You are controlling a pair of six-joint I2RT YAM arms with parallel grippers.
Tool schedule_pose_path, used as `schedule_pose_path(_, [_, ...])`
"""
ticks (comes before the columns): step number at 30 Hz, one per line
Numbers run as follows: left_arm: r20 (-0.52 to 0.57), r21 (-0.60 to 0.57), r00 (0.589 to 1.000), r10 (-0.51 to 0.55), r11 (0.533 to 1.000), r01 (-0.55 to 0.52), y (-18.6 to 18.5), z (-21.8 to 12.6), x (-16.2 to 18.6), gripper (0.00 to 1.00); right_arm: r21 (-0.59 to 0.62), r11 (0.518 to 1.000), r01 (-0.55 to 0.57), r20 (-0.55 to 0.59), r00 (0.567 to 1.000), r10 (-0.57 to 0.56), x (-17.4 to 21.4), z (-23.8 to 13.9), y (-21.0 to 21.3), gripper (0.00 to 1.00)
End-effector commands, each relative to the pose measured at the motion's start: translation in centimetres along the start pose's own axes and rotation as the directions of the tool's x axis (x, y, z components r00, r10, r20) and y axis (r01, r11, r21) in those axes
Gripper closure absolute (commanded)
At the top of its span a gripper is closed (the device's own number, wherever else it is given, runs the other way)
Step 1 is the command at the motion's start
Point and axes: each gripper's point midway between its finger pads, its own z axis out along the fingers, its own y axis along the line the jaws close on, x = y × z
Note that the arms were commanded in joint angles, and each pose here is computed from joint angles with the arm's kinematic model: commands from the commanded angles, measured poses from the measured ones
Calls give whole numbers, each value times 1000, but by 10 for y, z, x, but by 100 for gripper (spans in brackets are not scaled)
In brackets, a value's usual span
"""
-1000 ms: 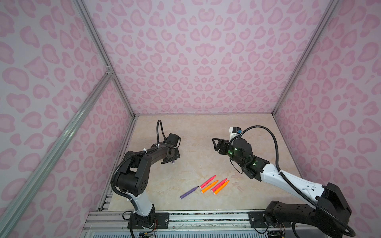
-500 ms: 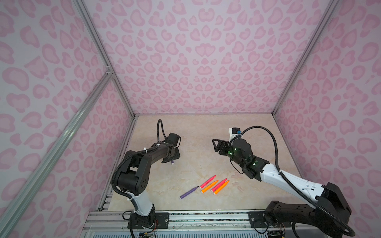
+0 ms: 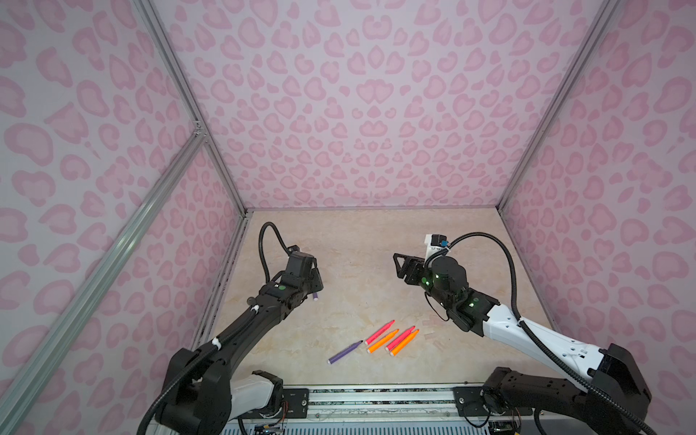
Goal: Insert the pens into the pen caps
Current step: 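Lower the capped purple marker onto the table and open the left gripper, then grasp the uncapped purple marker beside the pink markers with the left gripper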
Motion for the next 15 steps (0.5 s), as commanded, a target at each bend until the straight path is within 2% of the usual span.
schedule_pose_path(1, [1,96,999,52,994,-52,-18,-20,14,36,46,999,16,40,999,-18,-8,-4,-10,24])
schedule_pose_path(5, [-134,221,966,223,957,-190,-44,-38,75,36,89,996,18,72,997,-25,-16,-8,-20,23])
schedule_pose_path(8, [-223,333,922,315,914,-232,-60,-49,120,35,116,993,16,84,996,-26,-21,-9,-28,23])
schedule_pose_path(13, [-276,384,864,421,872,-303,-68,-67,156,34,140,990,-9,88,996,-4,-24,-11,-45,23])
schedule_pose_path(15, [-305,375,848,434,873,-312,-63,-68,167,34,136,991,-18,98,995,5,-27,-14,-47,23])
